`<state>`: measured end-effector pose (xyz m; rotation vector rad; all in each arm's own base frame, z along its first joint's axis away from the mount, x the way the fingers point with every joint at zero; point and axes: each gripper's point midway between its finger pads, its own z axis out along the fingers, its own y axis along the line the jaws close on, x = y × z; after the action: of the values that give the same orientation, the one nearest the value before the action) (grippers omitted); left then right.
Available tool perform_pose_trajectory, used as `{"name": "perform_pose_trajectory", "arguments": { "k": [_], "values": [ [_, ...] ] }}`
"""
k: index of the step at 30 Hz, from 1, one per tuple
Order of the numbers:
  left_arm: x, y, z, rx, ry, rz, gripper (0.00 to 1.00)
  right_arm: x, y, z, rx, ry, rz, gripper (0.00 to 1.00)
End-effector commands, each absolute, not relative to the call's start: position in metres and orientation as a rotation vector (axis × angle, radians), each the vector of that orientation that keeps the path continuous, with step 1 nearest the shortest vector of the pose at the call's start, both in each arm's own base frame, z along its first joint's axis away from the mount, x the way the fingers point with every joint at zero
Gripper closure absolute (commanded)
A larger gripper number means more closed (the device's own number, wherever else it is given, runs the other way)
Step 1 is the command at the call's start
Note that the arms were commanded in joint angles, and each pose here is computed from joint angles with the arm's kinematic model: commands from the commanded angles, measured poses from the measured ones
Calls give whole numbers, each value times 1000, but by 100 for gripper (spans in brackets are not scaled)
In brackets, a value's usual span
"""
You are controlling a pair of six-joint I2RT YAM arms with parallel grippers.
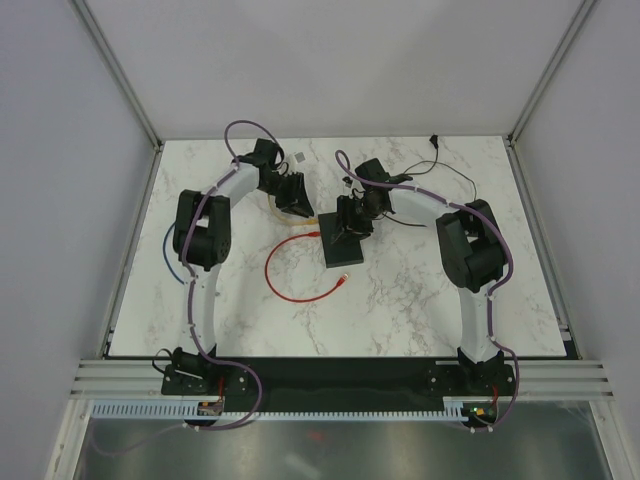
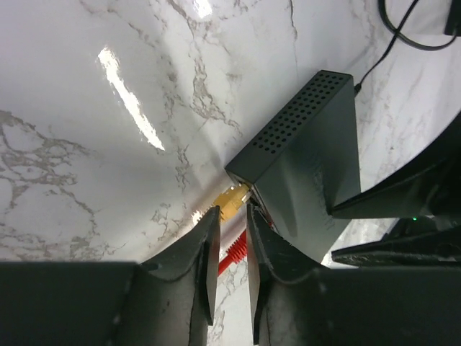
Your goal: Pull the plug from the switch port
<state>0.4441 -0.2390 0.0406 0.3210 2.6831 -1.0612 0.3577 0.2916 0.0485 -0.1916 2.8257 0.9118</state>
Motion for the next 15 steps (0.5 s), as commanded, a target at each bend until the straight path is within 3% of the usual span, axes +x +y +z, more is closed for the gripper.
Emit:
{"name": "perform_pose_trajectory", "arguments": {
  "k": [1, 8, 15],
  "values": [
    [450, -243, 72, 287, 2617, -1260, 64, 360, 288, 34, -221, 2847, 840, 51],
    [450, -244, 65, 345, 2592, -1391, 47, 357, 287, 31, -219, 2861, 843, 52],
    [439, -238, 39, 387, 2662, -1332, 43, 357, 288, 30, -216, 2864, 849, 52]
  ]
}}
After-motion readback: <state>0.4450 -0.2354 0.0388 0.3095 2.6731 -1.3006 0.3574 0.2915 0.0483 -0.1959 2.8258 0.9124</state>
